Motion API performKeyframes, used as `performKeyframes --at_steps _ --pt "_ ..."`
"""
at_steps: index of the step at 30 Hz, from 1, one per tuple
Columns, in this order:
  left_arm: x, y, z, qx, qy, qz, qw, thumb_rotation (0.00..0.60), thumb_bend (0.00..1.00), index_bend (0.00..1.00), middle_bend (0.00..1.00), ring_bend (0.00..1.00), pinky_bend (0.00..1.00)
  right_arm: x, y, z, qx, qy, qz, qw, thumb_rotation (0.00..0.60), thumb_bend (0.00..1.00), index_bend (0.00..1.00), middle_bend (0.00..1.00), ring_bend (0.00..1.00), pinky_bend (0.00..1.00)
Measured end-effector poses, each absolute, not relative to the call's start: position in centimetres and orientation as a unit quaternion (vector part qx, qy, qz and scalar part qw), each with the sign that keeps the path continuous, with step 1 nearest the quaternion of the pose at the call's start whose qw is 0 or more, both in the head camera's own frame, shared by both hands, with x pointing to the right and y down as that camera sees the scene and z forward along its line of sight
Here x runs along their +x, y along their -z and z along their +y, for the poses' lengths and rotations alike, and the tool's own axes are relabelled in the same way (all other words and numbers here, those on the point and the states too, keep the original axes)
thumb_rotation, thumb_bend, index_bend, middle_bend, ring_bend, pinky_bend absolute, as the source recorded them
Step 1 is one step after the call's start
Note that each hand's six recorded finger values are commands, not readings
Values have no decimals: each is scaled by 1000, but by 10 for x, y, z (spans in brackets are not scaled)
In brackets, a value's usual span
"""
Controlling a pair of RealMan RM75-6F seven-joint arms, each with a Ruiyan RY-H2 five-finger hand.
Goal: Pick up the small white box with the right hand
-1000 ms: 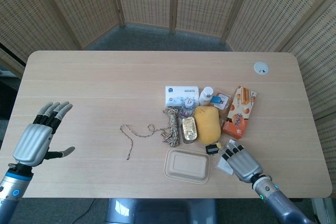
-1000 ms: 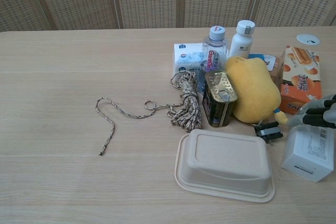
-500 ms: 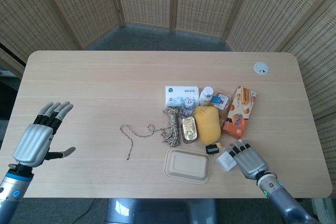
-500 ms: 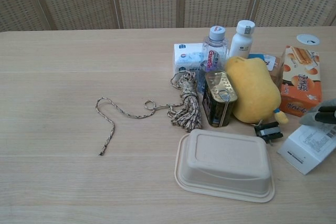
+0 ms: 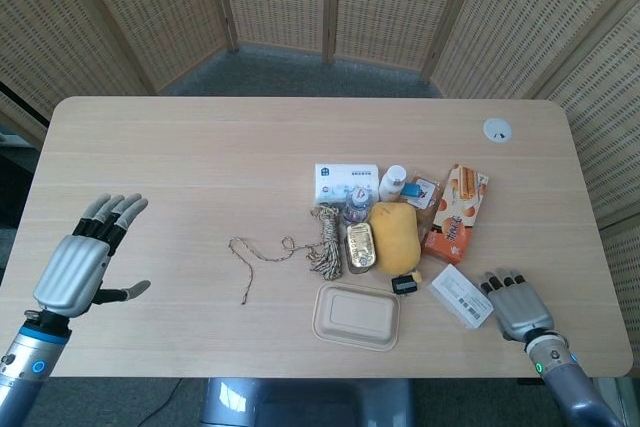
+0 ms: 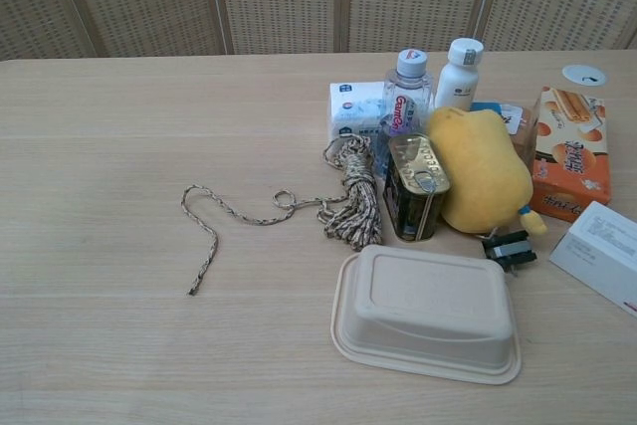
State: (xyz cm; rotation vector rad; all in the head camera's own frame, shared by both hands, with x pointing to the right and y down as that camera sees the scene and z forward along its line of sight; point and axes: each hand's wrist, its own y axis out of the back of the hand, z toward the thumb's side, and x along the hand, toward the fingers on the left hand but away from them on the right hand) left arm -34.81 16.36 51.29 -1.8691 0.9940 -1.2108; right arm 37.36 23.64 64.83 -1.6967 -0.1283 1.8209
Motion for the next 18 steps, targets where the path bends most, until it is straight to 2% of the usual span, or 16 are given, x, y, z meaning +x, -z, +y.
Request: performKeyframes --at_steps 2,5,8,11,18 --pt "-347 -513 163 -721 464 382 345 600 153 0 0 0 0 372 -646 236 -645 -692 -52 319 580 386 0 0 0 0" --pt "-348 -514 162 -721 465 381 345 600 154 0 0 0 0 369 -642 236 -645 -694 -55 315 465 275 0 0 0 0" --pt "-349 -515 161 -721 466 381 343 600 153 0 0 0 0 366 -638 238 -645 -699 -58 305 405 197 0 0 0 0" --pt "-350 -518 160 -723 466 380 342 600 154 0 0 0 0 361 -634 237 -642 -701 -67 303 385 171 0 0 0 0" --pt "-350 -521 159 -726 463 379 338 600 155 0 0 0 0 344 -637 235 -642 -697 -100 304 386 140 0 0 0 0"
